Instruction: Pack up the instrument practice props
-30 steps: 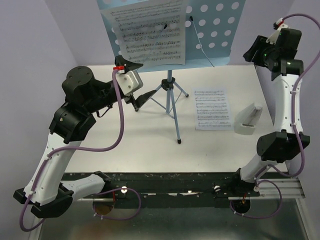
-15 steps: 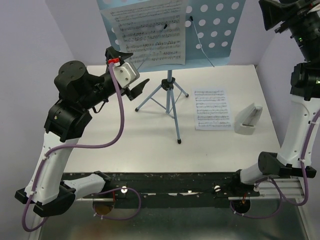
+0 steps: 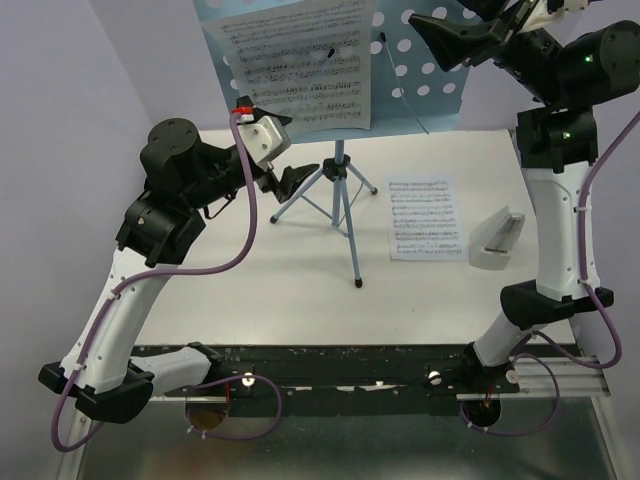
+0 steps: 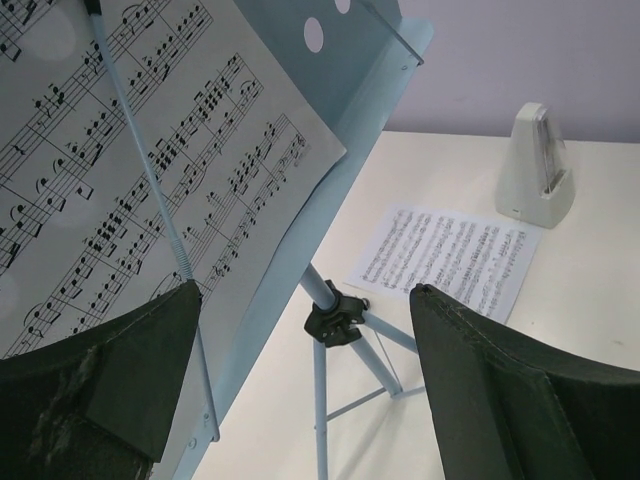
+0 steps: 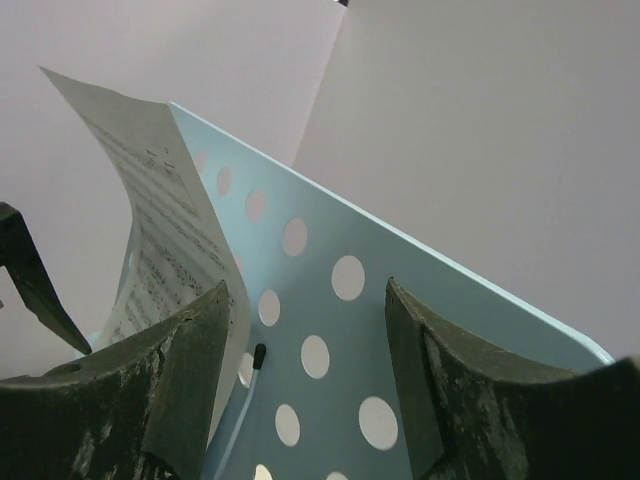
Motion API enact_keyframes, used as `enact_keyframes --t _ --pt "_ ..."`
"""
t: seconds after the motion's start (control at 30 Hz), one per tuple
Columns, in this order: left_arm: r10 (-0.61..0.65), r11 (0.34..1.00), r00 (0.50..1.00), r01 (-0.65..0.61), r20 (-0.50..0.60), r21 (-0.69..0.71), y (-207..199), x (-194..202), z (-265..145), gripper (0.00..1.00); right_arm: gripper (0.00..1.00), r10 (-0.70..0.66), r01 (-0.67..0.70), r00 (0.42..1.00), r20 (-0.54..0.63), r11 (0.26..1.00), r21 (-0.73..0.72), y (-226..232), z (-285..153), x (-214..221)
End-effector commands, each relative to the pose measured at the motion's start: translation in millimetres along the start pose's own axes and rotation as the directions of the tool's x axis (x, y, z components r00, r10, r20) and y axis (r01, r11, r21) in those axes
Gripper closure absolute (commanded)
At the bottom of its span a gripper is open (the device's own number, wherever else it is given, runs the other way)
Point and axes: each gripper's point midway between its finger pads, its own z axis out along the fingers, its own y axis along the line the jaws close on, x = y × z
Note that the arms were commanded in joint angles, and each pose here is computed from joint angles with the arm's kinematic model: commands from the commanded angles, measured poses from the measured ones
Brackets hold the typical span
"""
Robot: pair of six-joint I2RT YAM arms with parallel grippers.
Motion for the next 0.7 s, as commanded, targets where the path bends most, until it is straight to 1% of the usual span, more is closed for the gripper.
enact_keyframes --t 0.0,0.13,0.17,0.27,0.5,0.57,0.67 --pt "0.017 0.998 0.998 -0.014 0.057 -0.053 10.6 -14.0 -0.6 0.05 0.28 -0.042 0.048 0.997 0.072 0.995 -0.084 14.4 15.9 -8.3" --pt "0.019 0.997 0.998 -0.013 0.066 -0.081 16.6 -17.4 0.3 0.03 0.28 -0.067 0.077 0.994 0.088 0.99 -0.119 27.4 25.9 -2.2" --pt "0.012 0.996 0.998 -0.005 0.068 -0.089 18.7 -18.2 1.5 0.02 0.28 -0.11 0.122 0.989 0.099 0.985 -0.123 30.8 29.2 -2.3" --pt "0.012 0.996 0.998 -0.006 0.066 -0.091 22.0 -20.0 4.3 0.01 0.27 -0.163 0.179 0.978 0.132 0.977 -0.119 40.8 40.5 -5.3" --pt "0.019 0.996 0.998 -0.014 0.059 -0.085 19.1 -17.7 1.5 0.01 0.27 -0.148 0.175 0.974 0.172 0.973 -0.151 59.5 56.5 -6.2" --pt "0.025 0.996 0.998 -0.02 0.061 -0.089 19.1 -18.1 0.5 0.01 0.28 -0.153 0.183 0.972 0.178 0.969 -0.165 64.9 58.0 -6.2" --pt "0.036 0.994 0.997 -0.029 0.065 -0.105 22.2 -20.4 -0.5 0.01 0.36 -0.17 0.203 0.968 0.184 0.963 -0.178 70.5 58.4 -7.0"
